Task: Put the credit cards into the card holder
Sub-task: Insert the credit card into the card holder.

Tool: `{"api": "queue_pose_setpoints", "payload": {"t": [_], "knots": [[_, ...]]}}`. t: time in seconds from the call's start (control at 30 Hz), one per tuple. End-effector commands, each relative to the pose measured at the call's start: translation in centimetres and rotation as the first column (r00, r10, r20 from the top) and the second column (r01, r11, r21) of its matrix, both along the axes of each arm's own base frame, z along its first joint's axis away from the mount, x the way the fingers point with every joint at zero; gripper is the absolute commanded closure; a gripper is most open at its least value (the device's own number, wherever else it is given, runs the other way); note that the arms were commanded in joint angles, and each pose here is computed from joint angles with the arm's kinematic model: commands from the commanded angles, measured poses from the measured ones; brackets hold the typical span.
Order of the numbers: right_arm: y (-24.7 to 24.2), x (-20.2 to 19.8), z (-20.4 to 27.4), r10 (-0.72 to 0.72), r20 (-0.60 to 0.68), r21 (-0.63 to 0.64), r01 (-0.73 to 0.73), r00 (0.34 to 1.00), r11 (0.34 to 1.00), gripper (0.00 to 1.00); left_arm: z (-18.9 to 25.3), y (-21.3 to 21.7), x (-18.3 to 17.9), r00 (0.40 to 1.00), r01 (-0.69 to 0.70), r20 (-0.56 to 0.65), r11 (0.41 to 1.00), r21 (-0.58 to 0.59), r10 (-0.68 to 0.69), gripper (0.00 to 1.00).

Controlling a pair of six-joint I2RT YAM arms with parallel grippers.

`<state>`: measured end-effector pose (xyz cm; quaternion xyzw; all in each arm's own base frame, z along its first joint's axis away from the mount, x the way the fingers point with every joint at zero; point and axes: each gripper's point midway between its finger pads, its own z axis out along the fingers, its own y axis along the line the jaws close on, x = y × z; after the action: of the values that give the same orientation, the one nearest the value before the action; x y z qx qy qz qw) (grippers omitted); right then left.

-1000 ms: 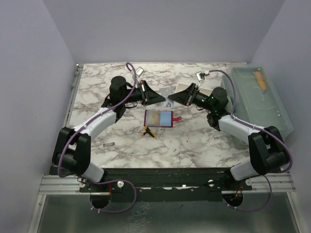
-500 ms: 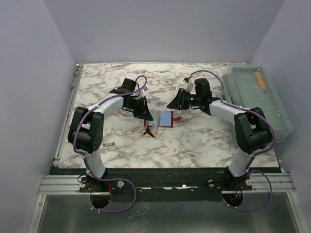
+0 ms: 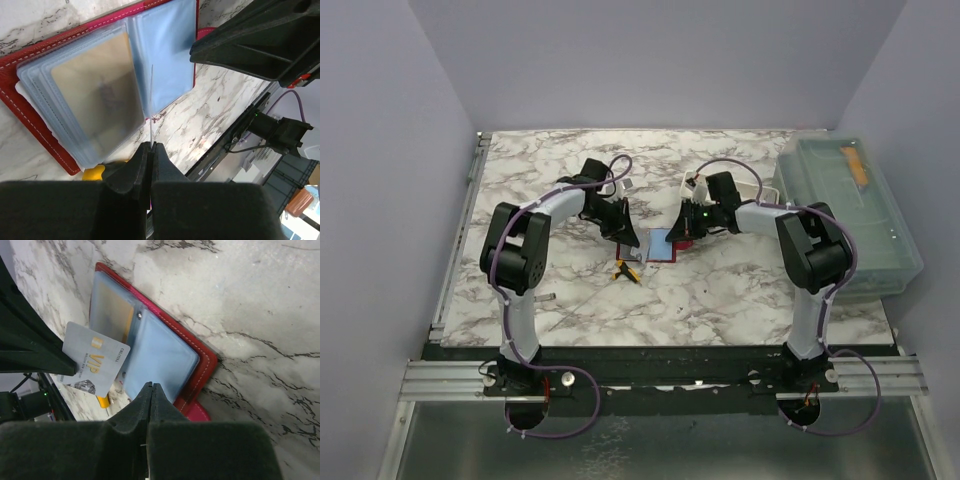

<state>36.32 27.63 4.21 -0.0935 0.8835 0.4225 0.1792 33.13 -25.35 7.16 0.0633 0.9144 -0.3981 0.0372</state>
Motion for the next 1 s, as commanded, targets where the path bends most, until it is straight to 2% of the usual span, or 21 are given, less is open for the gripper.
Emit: {"api": "queue_pose_setpoints", "payload": {"t": [0.0,0.57,0.97], "knots": [[-0.5,0.4,-1.7,-0.006,-0.012,-0.043,0.006,1.000,0.999,1.00,-0.6,-0.3,-0.3,0.999,0.034,-0.026,0.999,-0.032,-0.035,1.00],[-0.6,0.1,-3.2,-0.007,-0.043,-0.049,0.005,0.999,0.999,1.00,-3.2,0.4,0.6,0.996,-0.015,-0.088,1.000,0.013,0.016,1.00],[-0.4,0.1,-3.9,-0.008,-0.057,-0.044,0.005,0.998,0.999,1.00,-3.7,-1.0,2.4,0.992,-0.091,-0.096,0.995,-0.050,0.085,1.00]]}}
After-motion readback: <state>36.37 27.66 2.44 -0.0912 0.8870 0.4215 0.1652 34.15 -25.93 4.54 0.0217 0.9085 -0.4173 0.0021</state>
